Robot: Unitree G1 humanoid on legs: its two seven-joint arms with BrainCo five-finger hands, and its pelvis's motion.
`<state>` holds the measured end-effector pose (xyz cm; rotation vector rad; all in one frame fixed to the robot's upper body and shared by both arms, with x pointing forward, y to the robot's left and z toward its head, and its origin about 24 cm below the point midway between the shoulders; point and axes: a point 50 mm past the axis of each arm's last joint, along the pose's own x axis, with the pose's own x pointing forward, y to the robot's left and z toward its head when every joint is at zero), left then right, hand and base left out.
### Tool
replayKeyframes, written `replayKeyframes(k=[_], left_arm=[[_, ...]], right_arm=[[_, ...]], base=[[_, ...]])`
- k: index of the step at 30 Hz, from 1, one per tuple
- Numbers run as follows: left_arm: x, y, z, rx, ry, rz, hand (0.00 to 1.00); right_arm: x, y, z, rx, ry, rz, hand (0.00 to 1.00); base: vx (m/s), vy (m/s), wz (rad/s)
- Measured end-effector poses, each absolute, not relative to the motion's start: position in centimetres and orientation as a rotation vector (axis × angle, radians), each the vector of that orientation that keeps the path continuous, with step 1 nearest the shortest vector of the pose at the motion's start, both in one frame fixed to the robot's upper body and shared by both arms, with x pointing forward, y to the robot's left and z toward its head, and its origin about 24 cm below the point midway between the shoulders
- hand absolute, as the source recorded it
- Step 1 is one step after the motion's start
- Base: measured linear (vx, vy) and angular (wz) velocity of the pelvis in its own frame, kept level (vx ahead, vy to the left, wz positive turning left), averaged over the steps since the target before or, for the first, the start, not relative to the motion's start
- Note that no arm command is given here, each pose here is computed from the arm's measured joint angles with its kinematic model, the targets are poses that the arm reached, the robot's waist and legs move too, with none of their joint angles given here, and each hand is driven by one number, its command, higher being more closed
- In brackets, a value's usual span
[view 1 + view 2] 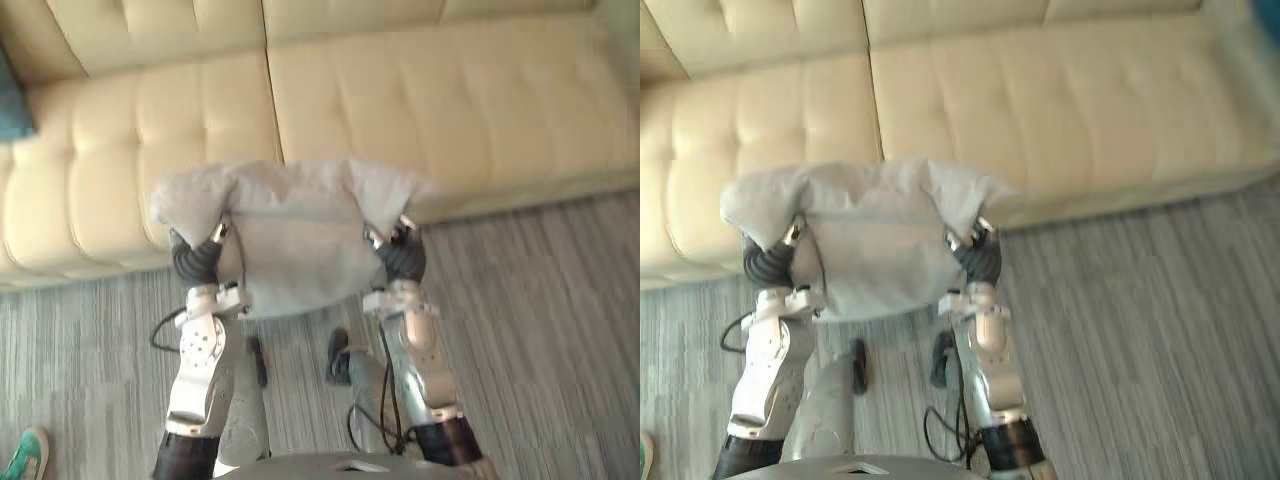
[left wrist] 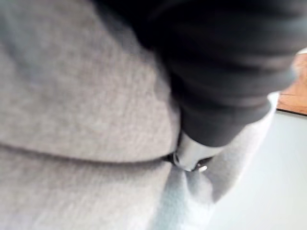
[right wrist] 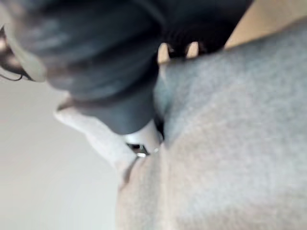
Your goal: Pick up cushions and gather them together orderly.
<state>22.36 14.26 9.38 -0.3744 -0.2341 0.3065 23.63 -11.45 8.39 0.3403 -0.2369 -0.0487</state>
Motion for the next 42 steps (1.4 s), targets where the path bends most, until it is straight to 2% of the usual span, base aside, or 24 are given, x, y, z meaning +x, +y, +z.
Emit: replayKeyframes(k=[4,9,17,25,31,37,42], left_arm=[[21.2,14.2,7.0,-0.347,-0.139,0.261,1.0],[20.7,13.8,4.0,-0.322,-0.012,0.19,1.0],[19.8,14.1,2.1,-0.307,0.087,0.194,1.0],[19.9,15.6,2.2,-0.251,0.073,0.187,1.0],[20.4,16.0,2.6,-0.231,0.046,0.184,1.0],[20.7,14.1,2.9,-0.304,0.034,0.159,1.0],[20.3,12.2,2.5,-0.386,0.067,0.107,1.0]], right_arm=[[22.3,-12.3,6.4,0.293,-0.162,-0.068,1.0],[22.5,-13.8,4.8,0.248,-0.094,-0.095,1.0],[22.5,-14.0,2.5,0.23,0.007,-0.081,1.0],[23.8,-13.5,2.9,0.201,-0.008,-0.036,1.0],[25.3,-13.3,3.6,0.189,-0.037,-0.024,1.0],[25.1,-14.4,4.9,0.161,-0.092,-0.036,1.0],[23.2,-16.2,7.2,0.173,-0.199,-0.068,1.0]], base=[[0.21,0.035,-0.13],[0.1,0.039,-0.25],[-0.03,0.075,-0.24],[-0.15,0.079,0.12],[0.13,-0.203,0.42],[0.38,-0.296,-0.08],[0.41,-0.136,-0.03]])
